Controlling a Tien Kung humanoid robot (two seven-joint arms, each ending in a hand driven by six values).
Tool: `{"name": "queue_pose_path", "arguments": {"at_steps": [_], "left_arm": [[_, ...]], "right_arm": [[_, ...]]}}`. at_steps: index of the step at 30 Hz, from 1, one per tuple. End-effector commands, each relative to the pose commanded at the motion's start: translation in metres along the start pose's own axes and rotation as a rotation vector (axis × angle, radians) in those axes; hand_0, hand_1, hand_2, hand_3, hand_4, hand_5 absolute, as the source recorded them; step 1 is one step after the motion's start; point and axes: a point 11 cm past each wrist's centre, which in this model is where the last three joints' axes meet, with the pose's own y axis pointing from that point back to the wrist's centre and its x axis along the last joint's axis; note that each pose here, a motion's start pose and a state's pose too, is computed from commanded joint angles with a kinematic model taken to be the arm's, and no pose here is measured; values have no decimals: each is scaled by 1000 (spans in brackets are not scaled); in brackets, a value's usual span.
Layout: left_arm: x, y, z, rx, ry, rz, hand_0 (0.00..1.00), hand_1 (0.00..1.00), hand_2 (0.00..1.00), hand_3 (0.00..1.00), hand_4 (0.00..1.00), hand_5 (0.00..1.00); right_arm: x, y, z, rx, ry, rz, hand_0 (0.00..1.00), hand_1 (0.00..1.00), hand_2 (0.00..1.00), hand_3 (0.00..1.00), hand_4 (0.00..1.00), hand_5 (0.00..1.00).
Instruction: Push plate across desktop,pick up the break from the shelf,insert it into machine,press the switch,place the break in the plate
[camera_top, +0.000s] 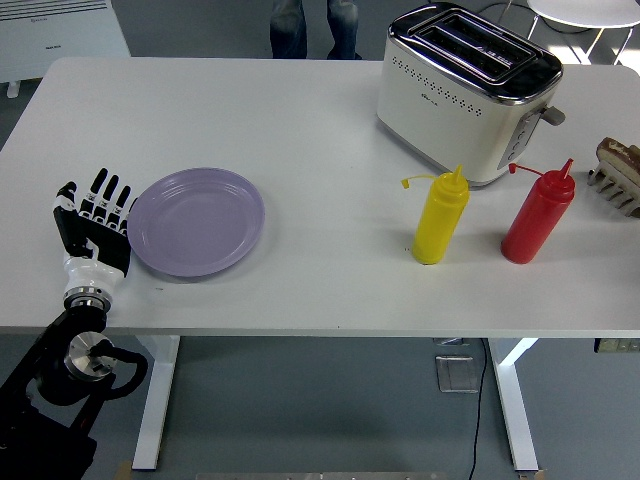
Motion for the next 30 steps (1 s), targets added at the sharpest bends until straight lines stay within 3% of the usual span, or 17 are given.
{"name": "queue_pose_path", "arguments": {"at_steps": [2, 7, 21, 24, 30], "left_arm": [[-1, 0, -2, 7, 1, -5, 913, 918, 906, 798, 542, 998], [-5, -3, -8, 30, 3, -19, 913, 918, 906, 798, 542, 998], [-25, -17, -25, 103, -27, -81, 908, 913, 902, 798, 546, 998], [-30, -20, -28, 116, -33, -95, 908, 913, 902, 798, 546, 998], [-39, -22, -40, 152, -35, -116, 908, 912, 902, 798, 548, 998]], "right_arm": [[0, -3, 0, 18, 90, -7, 861, 778, 801, 792, 601, 160], [-4, -12, -1, 58, 327, -62, 861, 778, 801, 792, 601, 160], [-34, -14, -12, 303, 924, -165, 873, 789, 817, 812, 650, 136], [-39, -11, -15, 347, 997, -177, 873, 789, 817, 812, 650, 136], [-44, -12, -9, 334, 1018, -203, 872, 790, 817, 813, 656, 142]]}}
